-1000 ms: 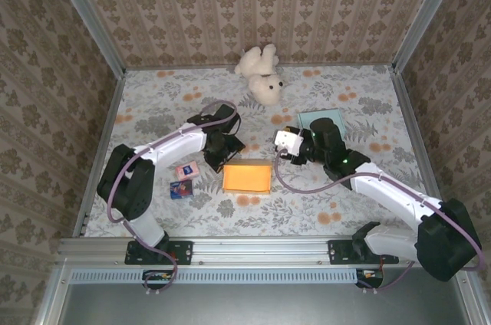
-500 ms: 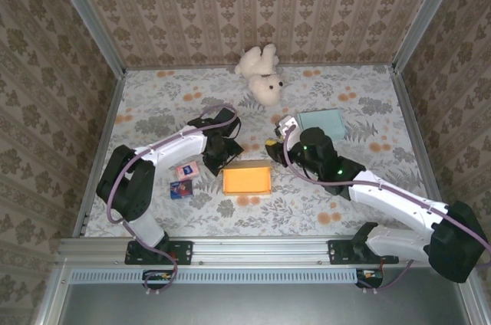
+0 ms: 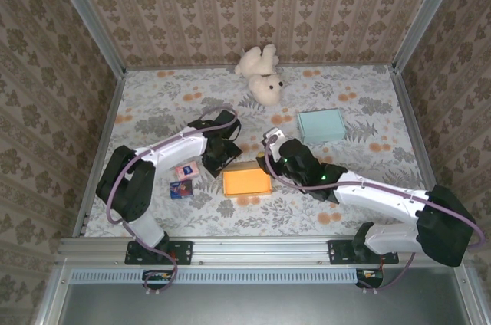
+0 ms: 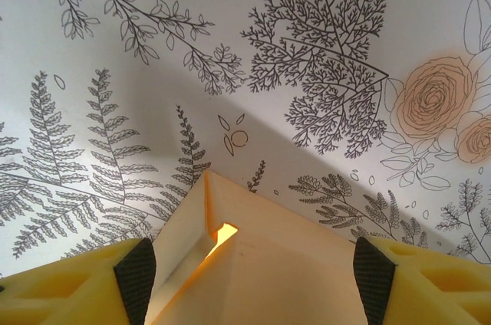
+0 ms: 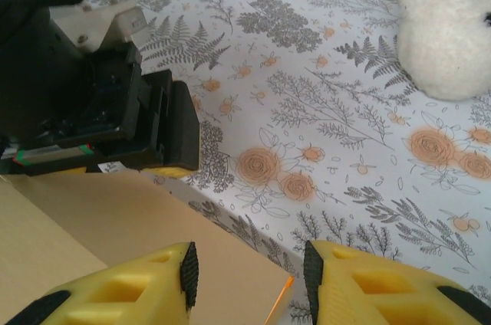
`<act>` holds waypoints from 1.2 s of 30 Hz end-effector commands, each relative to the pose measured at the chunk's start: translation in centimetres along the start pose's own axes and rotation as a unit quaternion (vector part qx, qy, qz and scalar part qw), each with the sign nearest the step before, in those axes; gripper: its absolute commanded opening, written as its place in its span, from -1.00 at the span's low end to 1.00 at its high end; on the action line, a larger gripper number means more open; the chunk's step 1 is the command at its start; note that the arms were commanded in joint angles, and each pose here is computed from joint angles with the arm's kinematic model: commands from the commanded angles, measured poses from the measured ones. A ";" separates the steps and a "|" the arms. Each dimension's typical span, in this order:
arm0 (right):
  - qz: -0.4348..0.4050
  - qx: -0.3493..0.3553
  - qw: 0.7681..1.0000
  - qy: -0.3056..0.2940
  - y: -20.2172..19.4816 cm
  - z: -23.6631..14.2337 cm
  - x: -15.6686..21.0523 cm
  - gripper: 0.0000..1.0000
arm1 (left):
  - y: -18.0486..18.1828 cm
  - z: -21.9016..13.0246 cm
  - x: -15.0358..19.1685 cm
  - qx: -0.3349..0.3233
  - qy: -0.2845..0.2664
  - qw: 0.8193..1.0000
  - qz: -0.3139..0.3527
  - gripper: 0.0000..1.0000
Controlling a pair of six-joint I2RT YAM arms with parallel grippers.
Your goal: Fold the paper box
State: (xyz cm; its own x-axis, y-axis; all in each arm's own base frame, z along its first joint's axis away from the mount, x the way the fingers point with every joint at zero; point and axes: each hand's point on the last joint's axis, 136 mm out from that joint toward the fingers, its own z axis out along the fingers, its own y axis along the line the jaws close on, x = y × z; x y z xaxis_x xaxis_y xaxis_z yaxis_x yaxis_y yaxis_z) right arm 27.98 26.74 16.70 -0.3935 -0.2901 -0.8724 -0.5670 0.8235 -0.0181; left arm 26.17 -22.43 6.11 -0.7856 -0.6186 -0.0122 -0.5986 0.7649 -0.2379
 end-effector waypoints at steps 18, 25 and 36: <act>-0.010 0.046 0.997 0.066 1.2 1.7 6.7 -0.12 | 3.3 -2.7 -1.1 0.001 -0.083 0.996 0.020 0.52; 0.042 0.075 0.991 0.099 0.9 2.2 9.0 -0.10 | 3.7 -3.2 0.9 0.023 -0.125 0.987 0.096 0.56; 0.092 0.062 0.987 0.115 1.5 3.1 11.9 -0.08 | 5.2 -0.2 3.0 -0.011 -0.145 0.975 0.166 0.54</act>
State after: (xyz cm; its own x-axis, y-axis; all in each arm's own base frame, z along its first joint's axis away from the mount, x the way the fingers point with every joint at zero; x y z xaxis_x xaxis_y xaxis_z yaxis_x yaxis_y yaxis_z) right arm 25.15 26.51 6.12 -0.6122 -0.2487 -0.7505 -0.4133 0.9099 0.0356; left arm 20.65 -21.39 6.59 -0.8616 -0.3881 -0.3270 -0.3335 0.9187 -0.2118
